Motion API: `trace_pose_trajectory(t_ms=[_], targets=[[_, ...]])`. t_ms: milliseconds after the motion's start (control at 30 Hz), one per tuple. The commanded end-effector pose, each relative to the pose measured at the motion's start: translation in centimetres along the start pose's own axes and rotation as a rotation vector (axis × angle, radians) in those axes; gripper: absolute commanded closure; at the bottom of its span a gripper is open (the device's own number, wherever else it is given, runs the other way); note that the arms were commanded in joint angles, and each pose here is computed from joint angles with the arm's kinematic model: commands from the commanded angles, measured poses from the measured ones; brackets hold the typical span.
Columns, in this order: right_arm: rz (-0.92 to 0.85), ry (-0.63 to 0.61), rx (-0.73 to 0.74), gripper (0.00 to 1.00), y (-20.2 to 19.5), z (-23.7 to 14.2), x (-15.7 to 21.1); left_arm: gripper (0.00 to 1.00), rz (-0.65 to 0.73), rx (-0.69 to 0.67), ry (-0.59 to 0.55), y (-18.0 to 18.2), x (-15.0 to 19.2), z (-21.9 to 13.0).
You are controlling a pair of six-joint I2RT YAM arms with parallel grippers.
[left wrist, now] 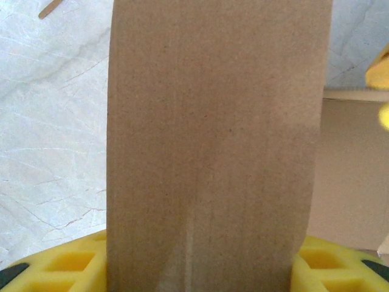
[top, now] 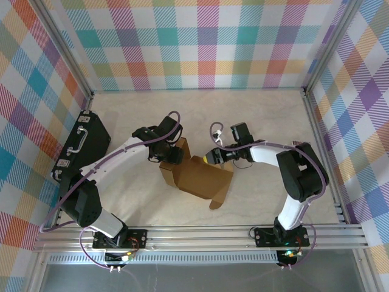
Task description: Fold the paper box
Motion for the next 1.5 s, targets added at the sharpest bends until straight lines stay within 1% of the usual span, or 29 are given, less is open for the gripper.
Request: trace_pose_trajectory(t_ms=[0,167,333,533,633,800,967,1133,1267,1300,1367,1467], targets=[[-0.042,0.056,-0.051,0.6,0.8,1.1,1.4,0.49,-0.012,0.006,0.049,-0.1,0.7,0.7],[-0.001,0.123,-0.039,0.65,0.3,2.2,2.5,0.49,-0.012,0.007,0.052,-0.1,0.8,0.8],[0.067,0.145,0.03,0.68,-1.0,2.8,2.7,0.49,-0.013,0.01,0.055,-0.1,0.8,1.0],[0.246,0.184,0.119,0.72,-3.2,3.8,3.8,0.49,-0.013,0.008,0.054,-0.1,0.9,1.0],[0.331,0.212,0.137,0.74,-4.1,4.4,4.7,0.49,-0.011,0.011,0.053,-0.2,0.8,1.1],[0.471,0.286,0.213,0.79,-6.0,5.2,6.4,0.49,-0.011,0.009,0.055,-0.1,0.9,1.0],[0.595,0.354,0.259,0.81,-6.9,5.7,7.8,0.49,-0.01,0.01,0.053,-0.1,0.9,1.0],[0.629,0.401,0.314,0.82,-7.4,5.5,8.7,0.49,-0.009,0.009,0.057,-0.1,0.8,1.1],[0.62,0.425,0.403,0.82,-8.0,5.0,8.9,0.49,-0.008,0.005,0.058,-0.1,0.8,1.1],[0.621,0.424,0.391,0.82,-7.9,5.1,8.8,0.49,-0.008,0.005,0.06,-0.1,0.8,1.1],[0.599,0.395,0.302,0.83,-6.3,5.0,7.5,0.49,-0.006,0.0,0.067,0.0,1.0,1.1],[0.53,0.317,0.287,0.82,-4.1,3.5,4.6,0.49,-0.007,-0.005,0.066,0.0,0.9,1.1]])
Point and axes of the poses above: each hand's point on the last joint's axis, 136 mm out from that joint toward the fingers, its own z axis out along the fingers, its own y axis along the line the jaws close on, x = y × z, the point moved 5 cm from there along -z, back along the fingers, and after that the axes turned 4 degrees about z, right-handed, at the moved point
